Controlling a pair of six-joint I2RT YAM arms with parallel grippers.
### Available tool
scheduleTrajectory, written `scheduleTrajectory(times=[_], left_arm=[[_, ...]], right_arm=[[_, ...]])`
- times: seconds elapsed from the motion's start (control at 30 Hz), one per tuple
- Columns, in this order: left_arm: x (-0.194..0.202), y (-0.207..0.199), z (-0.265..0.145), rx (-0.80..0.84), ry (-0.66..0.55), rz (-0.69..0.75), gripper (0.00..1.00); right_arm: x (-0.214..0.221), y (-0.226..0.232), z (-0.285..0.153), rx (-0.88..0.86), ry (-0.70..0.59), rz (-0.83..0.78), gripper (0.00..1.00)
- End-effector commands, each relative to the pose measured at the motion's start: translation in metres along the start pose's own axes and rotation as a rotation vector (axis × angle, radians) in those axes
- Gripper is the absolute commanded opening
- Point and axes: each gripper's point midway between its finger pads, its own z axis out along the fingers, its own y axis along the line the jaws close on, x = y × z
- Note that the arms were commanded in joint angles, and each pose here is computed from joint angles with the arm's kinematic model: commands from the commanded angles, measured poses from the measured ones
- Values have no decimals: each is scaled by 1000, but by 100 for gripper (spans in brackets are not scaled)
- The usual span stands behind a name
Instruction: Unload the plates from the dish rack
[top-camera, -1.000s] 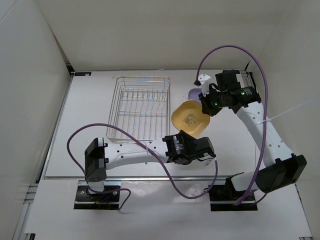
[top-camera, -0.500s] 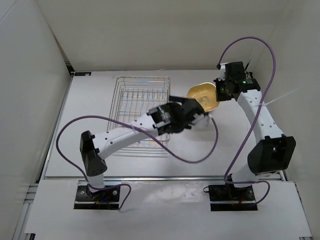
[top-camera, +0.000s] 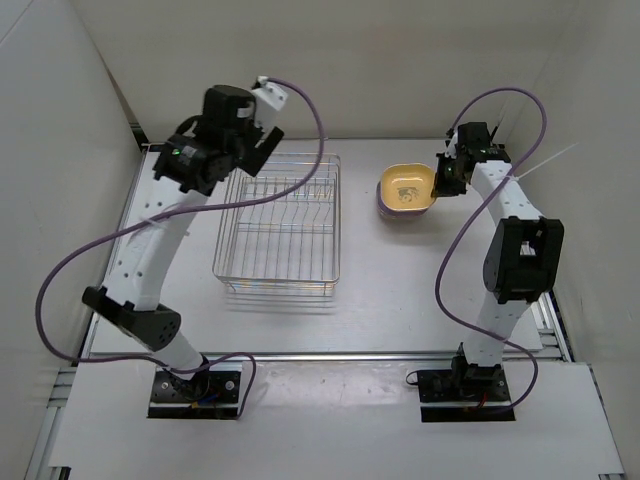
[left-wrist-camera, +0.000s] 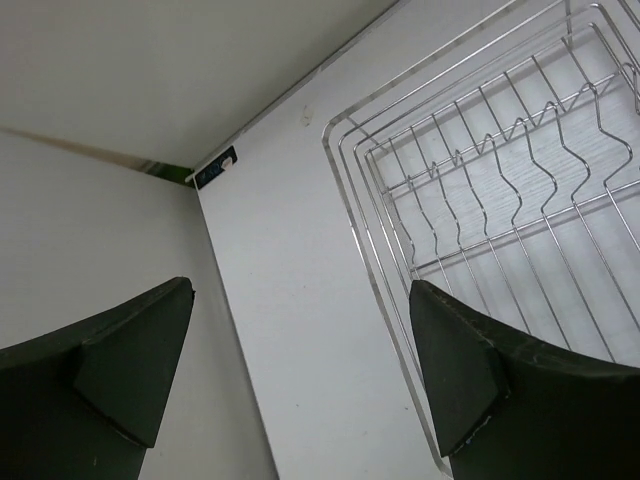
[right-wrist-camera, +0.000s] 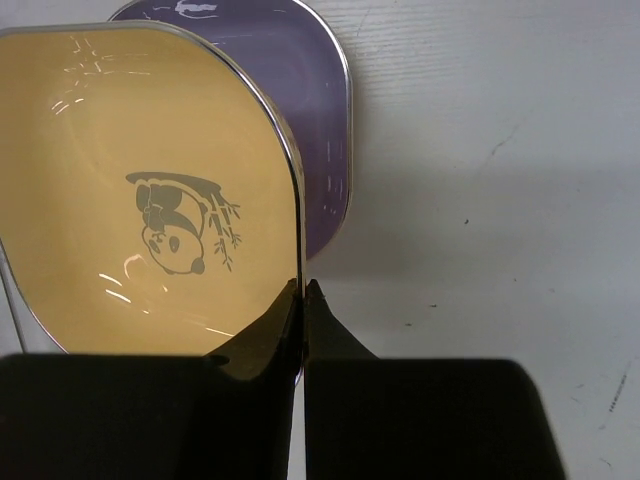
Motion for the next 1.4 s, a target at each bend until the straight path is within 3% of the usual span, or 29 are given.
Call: scheduleTrajectory(times=[0.0, 0.37, 0.77, 0.93, 1.37], left_arm=[[10, 18, -41, 73, -69, -164, 100], [32, 47, -71, 63, -83, -202, 100], [22, 46, -77, 87, -126, -216, 100], [21, 47, -75, 87, -126, -216, 100], [25, 47, -77, 81, -113, -215, 100]], right_arm=[[-45, 14, -6, -106, -139, 16, 0], [-50, 6, 38, -142, -106, 23, 0], [-36, 0, 47, -119, -68, 32, 1], [-29, -6, 50, -110, -41, 37, 11], [-23, -5, 54, -126, -13, 34, 12]])
